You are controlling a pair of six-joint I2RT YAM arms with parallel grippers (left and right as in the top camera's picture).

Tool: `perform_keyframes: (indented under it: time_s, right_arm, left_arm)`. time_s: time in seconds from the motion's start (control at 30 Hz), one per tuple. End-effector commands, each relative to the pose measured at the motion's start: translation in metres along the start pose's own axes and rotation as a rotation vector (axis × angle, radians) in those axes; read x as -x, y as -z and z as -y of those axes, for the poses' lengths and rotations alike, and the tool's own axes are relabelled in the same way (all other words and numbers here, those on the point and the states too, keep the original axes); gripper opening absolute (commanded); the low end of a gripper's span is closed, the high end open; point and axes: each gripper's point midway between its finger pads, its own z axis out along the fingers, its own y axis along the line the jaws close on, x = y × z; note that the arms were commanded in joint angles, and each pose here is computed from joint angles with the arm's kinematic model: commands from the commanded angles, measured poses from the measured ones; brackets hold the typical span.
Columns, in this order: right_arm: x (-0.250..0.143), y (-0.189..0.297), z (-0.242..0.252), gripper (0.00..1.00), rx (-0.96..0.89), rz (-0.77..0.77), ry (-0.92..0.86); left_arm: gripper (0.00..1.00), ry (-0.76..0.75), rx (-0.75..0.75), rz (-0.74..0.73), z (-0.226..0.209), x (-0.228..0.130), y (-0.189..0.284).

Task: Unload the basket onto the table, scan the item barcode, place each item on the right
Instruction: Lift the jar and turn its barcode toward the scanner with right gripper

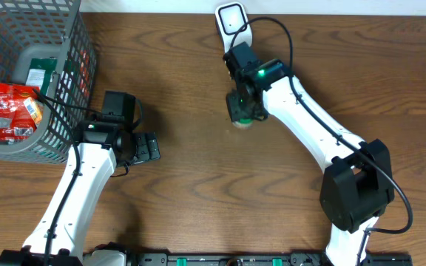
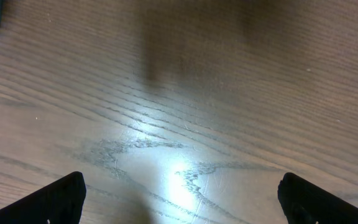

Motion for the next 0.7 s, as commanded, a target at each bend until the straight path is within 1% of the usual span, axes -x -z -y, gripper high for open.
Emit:
perform_keyframes:
  time_s: [0.0,0.13,0.2,0.4,0.5,0.67]
  right_arm:
    - [0.02,0.007,-0.007,0.38,0.036,0.087,0.011]
    - [0.041,0.001,-0.004,0.38,0.018,0.186,-0.001]
    - [0.045,-0.004,-0.006,0.38,0.007,0.221,0.003]
    - [0.041,-0.037,-0.011,0.37,-0.043,0.324,0.007]
    - [0.026,-0.049,-0.011,0.38,-0.072,0.303,0.026]
    - [-0.008,-0.063,-0.015,0.39,-0.102,0.214,0.087]
  left_arm:
    - [0.99,-0.003,0.003,0.019,-0.001,0.007,0.004]
    - [0.99,-0.003,0.003,0.019,-0.001,0.007,0.004]
    - [0.99,-0.003,0.003,0.02,-0.001,0.007,0.004]
    - [0.99,-0.003,0.003,0.019,-0.001,0.007,0.004]
    - [0.99,-0.003,0.003,0.02,-0.001,0.007,0.004]
    - [0.99,-0.003,0.003,0.019,-0.001,0.007,0.004]
